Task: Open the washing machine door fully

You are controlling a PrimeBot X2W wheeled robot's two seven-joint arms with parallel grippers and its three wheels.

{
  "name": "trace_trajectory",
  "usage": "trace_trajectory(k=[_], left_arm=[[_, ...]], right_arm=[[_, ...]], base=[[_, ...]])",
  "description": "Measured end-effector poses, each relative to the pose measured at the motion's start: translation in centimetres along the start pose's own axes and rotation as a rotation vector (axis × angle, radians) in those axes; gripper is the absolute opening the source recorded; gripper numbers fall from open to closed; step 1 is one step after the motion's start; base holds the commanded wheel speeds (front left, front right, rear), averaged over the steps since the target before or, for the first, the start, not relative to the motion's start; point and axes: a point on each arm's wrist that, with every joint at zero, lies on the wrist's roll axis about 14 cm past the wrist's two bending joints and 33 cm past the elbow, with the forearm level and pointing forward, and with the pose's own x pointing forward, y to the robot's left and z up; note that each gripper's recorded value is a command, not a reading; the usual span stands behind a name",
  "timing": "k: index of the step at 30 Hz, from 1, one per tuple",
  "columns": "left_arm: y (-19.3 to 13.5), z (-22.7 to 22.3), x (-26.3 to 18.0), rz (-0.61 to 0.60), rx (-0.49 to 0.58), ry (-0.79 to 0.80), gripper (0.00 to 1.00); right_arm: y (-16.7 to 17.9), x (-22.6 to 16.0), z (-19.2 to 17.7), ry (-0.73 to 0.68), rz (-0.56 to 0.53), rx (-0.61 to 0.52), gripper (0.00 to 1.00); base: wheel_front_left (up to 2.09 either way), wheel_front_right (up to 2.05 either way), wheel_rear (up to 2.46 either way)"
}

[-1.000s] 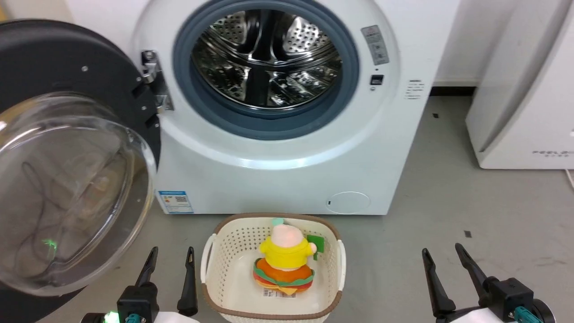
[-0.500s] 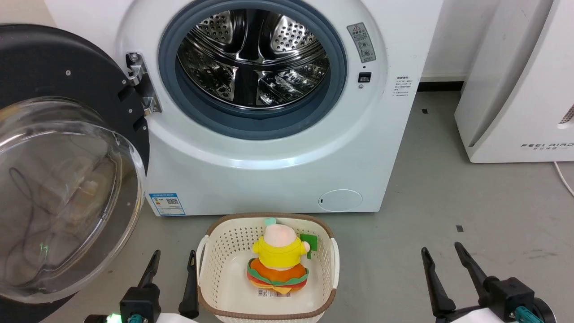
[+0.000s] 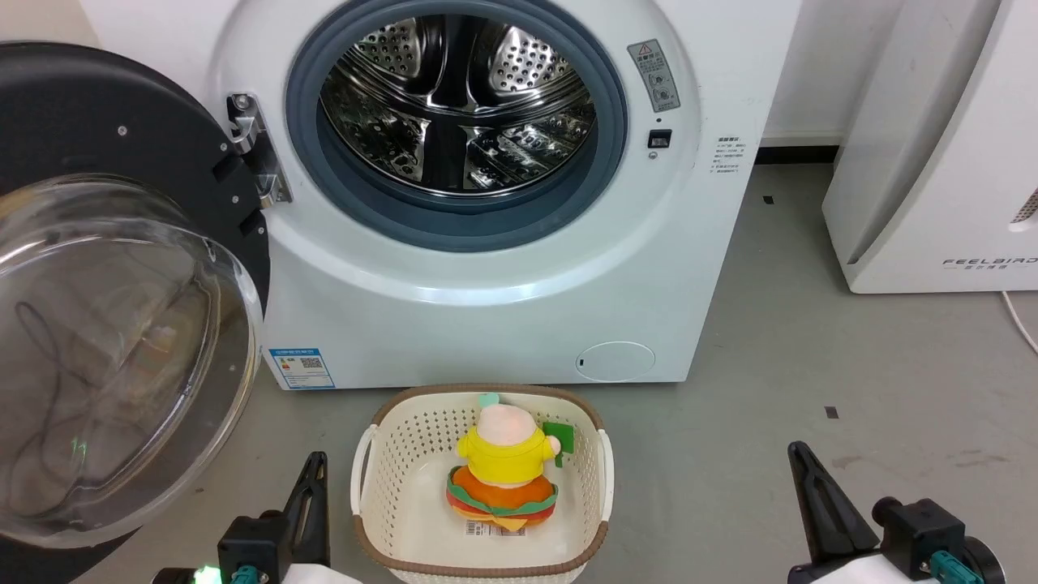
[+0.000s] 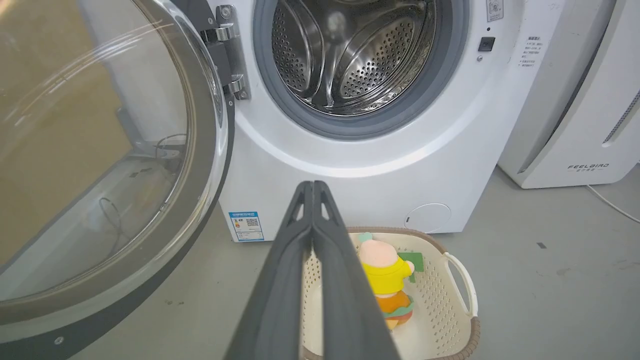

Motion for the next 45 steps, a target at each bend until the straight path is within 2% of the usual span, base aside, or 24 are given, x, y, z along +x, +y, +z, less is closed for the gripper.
trace_trajectory(k=[45], left_arm=[[0.3, 1.3, 0.3, 0.008, 0.006, 0.011, 0.00]], right_arm=[[0.3, 0.6, 1.0, 0.020, 0.014, -0.033, 0.00]], base=[[0.00, 0.00, 0.00]])
